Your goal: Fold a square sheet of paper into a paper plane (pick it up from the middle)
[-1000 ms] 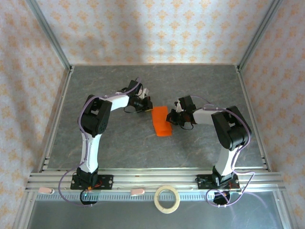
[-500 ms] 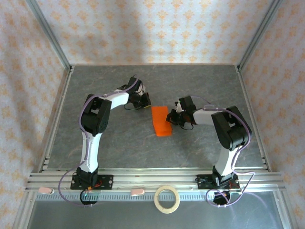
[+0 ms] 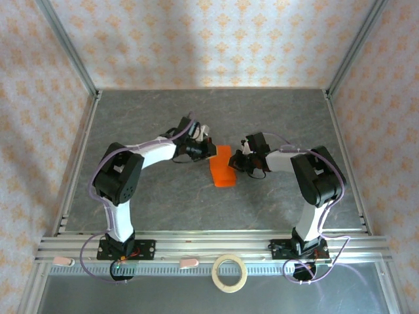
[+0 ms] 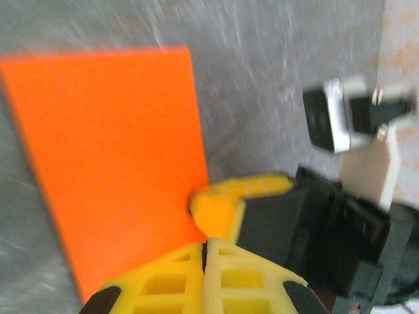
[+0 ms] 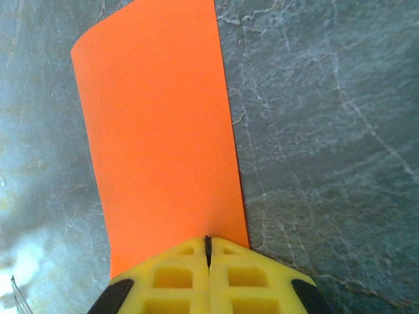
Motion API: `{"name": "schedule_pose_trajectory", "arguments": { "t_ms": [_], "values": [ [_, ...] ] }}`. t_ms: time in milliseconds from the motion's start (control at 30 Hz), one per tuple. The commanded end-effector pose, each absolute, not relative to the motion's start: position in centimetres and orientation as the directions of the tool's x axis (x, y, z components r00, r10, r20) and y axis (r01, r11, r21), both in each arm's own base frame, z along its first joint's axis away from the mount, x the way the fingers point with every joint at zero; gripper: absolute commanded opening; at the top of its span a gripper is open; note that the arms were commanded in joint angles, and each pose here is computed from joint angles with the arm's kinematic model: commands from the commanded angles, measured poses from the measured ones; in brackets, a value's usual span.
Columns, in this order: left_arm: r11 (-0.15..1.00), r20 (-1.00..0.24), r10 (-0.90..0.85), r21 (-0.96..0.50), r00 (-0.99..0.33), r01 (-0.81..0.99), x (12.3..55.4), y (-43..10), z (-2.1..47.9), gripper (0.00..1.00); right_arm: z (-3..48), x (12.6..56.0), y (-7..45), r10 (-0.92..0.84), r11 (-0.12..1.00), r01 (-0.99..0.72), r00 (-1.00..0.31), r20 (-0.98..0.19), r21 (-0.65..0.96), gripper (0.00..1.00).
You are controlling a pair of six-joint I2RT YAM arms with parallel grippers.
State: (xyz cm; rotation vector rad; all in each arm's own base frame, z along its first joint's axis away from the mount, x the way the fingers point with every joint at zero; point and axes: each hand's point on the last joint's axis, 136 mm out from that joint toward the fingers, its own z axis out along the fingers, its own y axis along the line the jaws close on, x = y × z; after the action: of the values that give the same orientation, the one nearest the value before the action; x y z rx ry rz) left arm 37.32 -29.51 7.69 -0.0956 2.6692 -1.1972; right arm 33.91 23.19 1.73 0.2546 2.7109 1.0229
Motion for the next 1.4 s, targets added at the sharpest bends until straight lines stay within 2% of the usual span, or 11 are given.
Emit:
{"name": "schedule_pose_trajectory", "arguments": {
  "t_ms": [0, 100, 333, 667, 867, 1067, 1167, 1367],
  "values": [
    [0.629, -0.138, -0.088, -0.776, -0.987, 0.053, 35.5, -30.7, 7.3, 0.00, -4.1, 29.3, 18.7, 0.290, 0.854, 0.255, -0.957, -0.007, 0.453, 0.00],
    [0.657, -0.085, -0.065, -0.753, -0.994, 0.022, 34.4, -30.5, 4.6, 0.00, -4.3, 29.2, 18.7, 0.291, 0.854, 0.258, -0.957, -0.005, 0.451, 0.00],
    [0.728, -0.056, -0.072, -0.685, -0.996, -0.014, 33.2, -28.8, 1.2, 0.00, -4.6, 29.1, 18.6, 0.294, 0.855, 0.263, -0.956, 0.001, 0.447, 0.00],
    [0.872, -0.049, -0.037, -0.489, -0.998, -0.008, 30.2, -23.7, -3.0, 0.00, -5.1, 28.6, 18.3, 0.293, 0.861, 0.267, -0.956, 0.007, 0.433, 0.00],
    [0.799, -0.138, -0.043, -0.600, -0.989, 0.049, 31.7, -25.9, 2.5, 0.00, -5.1, 28.6, 18.2, 0.296, 0.861, 0.268, -0.955, 0.004, 0.433, 0.00],
    [0.665, -0.134, -0.091, -0.746, -0.987, 0.040, 32.2, -29.1, 6.4, 0.00, -4.9, 28.9, 18.3, 0.297, 0.859, 0.268, -0.955, 0.002, 0.436, 0.00],
    [0.633, -0.103, -0.089, -0.774, -0.991, 0.024, 31.8, -30.1, 6.1, 0.00, -5.0, 28.9, 18.3, 0.298, 0.859, 0.270, -0.954, 0.003, 0.434, 0.00],
    [0.671, -0.053, -0.063, -0.741, -0.997, -0.002, 30.3, -29.7, 3.1, 0.00, -5.0, 28.8, 18.2, 0.300, 0.861, 0.272, -0.954, 0.004, 0.430, 0.00]
  ]
}}
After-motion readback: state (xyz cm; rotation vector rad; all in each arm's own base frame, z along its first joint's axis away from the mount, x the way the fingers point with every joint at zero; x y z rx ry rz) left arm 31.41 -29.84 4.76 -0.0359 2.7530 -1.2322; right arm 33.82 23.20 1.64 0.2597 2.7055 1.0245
